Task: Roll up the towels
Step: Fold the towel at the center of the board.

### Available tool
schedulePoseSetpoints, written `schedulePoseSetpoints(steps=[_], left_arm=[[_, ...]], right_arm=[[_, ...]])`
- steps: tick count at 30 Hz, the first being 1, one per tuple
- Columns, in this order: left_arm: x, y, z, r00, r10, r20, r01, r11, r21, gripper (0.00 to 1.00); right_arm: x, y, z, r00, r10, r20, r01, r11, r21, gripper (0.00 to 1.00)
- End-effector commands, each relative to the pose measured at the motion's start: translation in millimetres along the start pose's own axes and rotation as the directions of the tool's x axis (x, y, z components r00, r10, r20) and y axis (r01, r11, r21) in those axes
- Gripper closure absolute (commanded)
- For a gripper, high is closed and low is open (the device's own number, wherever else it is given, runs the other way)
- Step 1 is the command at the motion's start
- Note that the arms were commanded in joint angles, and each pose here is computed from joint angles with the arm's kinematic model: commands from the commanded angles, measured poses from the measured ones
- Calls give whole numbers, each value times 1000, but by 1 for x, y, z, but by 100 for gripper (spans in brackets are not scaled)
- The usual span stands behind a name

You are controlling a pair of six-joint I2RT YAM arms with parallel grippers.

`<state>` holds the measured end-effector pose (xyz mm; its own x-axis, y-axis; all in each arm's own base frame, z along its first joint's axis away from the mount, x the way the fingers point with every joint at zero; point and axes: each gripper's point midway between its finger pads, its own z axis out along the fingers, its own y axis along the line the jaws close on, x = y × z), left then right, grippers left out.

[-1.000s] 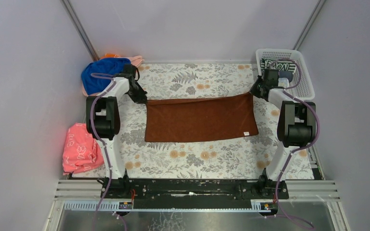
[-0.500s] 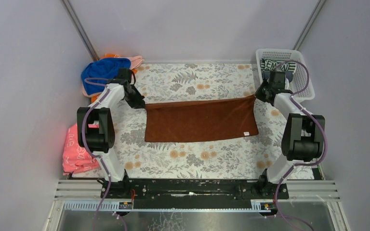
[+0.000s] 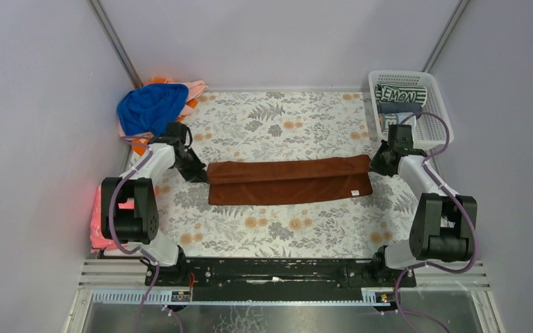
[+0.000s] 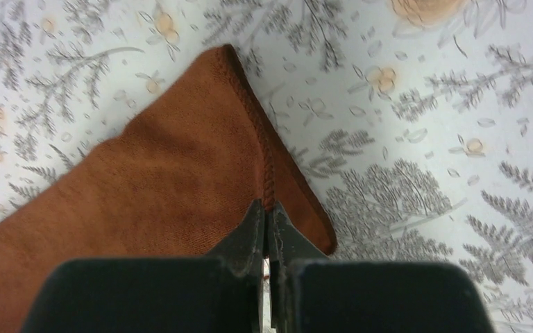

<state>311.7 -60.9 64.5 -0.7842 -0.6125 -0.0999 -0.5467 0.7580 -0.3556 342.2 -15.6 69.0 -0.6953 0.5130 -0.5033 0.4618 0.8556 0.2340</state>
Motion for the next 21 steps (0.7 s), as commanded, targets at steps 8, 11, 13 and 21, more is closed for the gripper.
schedulePoseSetpoints(steps=[8, 11, 13, 21], left_arm=[[46, 31, -2, 998, -1, -64, 1, 1000, -3, 93], [57, 38, 6, 995, -12, -97, 12, 1000, -5, 93], [62, 42, 11, 994, -21, -106, 20, 1000, -11, 93], [68, 48, 17, 992, -29, -125, 27, 999, -19, 91]], right_arm=[[43, -37, -11, 999, 8, -31, -5, 995, 96, 99], [57, -41, -5, 997, 21, -75, -13, 995, 99, 99], [64, -44, 0, 996, 23, -89, -14, 994, 106, 99], [70, -44, 9, 992, 40, -121, -27, 993, 111, 99]])
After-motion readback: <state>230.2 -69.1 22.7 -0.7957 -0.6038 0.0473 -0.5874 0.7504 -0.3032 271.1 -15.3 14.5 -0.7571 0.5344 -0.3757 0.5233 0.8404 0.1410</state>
